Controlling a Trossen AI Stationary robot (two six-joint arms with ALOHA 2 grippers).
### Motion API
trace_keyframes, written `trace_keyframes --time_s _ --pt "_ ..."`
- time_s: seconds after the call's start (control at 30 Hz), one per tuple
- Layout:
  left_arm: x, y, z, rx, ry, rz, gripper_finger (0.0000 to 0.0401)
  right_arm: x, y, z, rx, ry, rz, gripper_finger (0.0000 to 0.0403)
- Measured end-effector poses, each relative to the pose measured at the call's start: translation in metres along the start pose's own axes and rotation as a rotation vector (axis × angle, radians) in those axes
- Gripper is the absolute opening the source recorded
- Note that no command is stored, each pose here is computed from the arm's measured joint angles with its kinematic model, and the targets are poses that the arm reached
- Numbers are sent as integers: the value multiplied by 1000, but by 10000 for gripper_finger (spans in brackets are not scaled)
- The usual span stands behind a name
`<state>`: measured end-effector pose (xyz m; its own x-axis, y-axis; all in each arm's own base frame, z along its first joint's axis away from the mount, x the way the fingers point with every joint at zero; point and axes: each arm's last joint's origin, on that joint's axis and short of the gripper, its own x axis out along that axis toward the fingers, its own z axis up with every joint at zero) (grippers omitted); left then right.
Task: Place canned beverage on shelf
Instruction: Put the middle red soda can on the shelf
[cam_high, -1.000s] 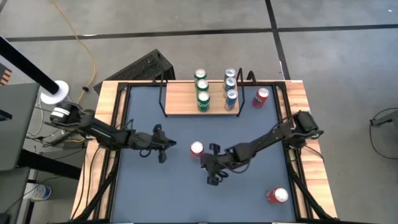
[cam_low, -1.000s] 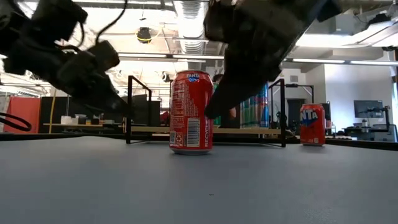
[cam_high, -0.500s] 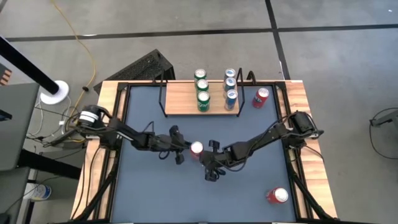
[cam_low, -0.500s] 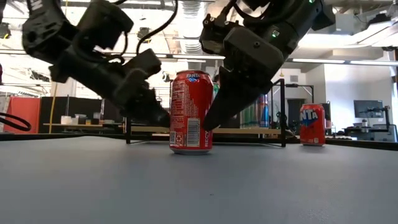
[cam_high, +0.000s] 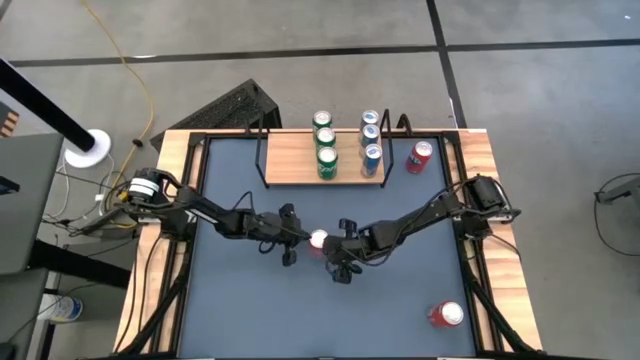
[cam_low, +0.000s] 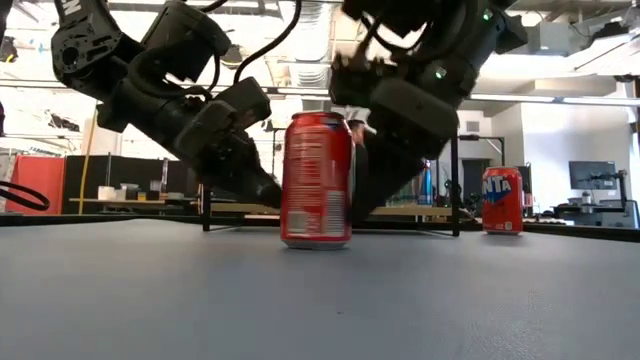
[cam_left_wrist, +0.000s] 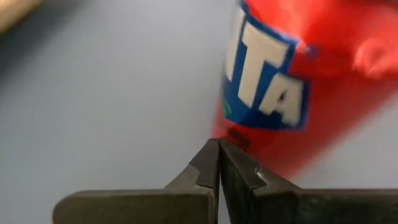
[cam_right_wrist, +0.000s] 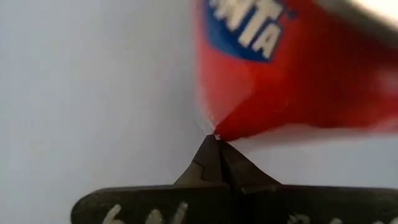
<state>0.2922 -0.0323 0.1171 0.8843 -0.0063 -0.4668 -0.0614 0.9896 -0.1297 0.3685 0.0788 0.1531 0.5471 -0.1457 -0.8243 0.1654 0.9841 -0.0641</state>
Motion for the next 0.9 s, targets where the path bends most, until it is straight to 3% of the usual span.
trace_keyframes --time_s 0.2,0.43,0.53,0.7,0.8,0.9 --pt "-3 -18 -12 7 78 -119 0 5 -21 3 20 14 -98 0" --pt "-6 -36 -18 40 96 -139 0 -4 -33 -3 42 118 -117 0" --pt "-6 -32 -18 65 99 -80 0 -17 -22 -8 53 163 -58 0" --pt "-1 -12 -12 79 98 28 0 -33 18 -9 17 79 93 0" --pt "1 3 -7 58 96 82 0 -32 35 -5 11 -31 116 0" --pt "4 13 0 56 76 111 0 -28 42 -1 27 -132 66 0"
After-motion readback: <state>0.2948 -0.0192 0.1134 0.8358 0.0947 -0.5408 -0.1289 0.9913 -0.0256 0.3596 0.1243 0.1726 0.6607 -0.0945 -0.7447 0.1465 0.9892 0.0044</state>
